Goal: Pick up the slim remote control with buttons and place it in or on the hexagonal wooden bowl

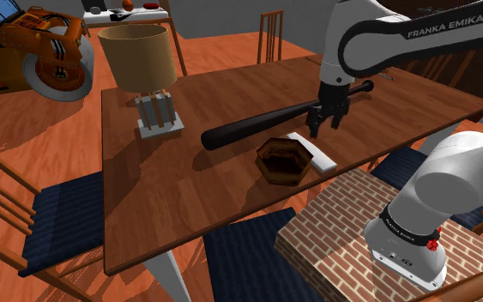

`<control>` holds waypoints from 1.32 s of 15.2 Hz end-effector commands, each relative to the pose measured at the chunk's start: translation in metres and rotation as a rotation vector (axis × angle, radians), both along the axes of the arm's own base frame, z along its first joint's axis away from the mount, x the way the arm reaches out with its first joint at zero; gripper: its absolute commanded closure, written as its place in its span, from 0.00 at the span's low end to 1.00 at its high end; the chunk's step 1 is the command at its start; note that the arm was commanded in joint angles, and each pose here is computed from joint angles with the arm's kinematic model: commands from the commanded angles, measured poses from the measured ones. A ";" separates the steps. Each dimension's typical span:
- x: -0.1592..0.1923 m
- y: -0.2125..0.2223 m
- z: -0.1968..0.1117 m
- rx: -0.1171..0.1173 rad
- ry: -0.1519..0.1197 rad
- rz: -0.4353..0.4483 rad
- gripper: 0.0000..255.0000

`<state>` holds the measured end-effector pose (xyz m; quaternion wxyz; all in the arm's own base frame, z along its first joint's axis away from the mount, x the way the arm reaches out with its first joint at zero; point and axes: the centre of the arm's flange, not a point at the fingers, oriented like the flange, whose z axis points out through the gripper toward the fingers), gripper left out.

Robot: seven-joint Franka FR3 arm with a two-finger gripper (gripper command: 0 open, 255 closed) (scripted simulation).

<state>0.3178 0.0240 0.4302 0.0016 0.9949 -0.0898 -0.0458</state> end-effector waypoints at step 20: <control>0.028 -0.010 -0.103 -0.014 -0.082 -0.072 0.00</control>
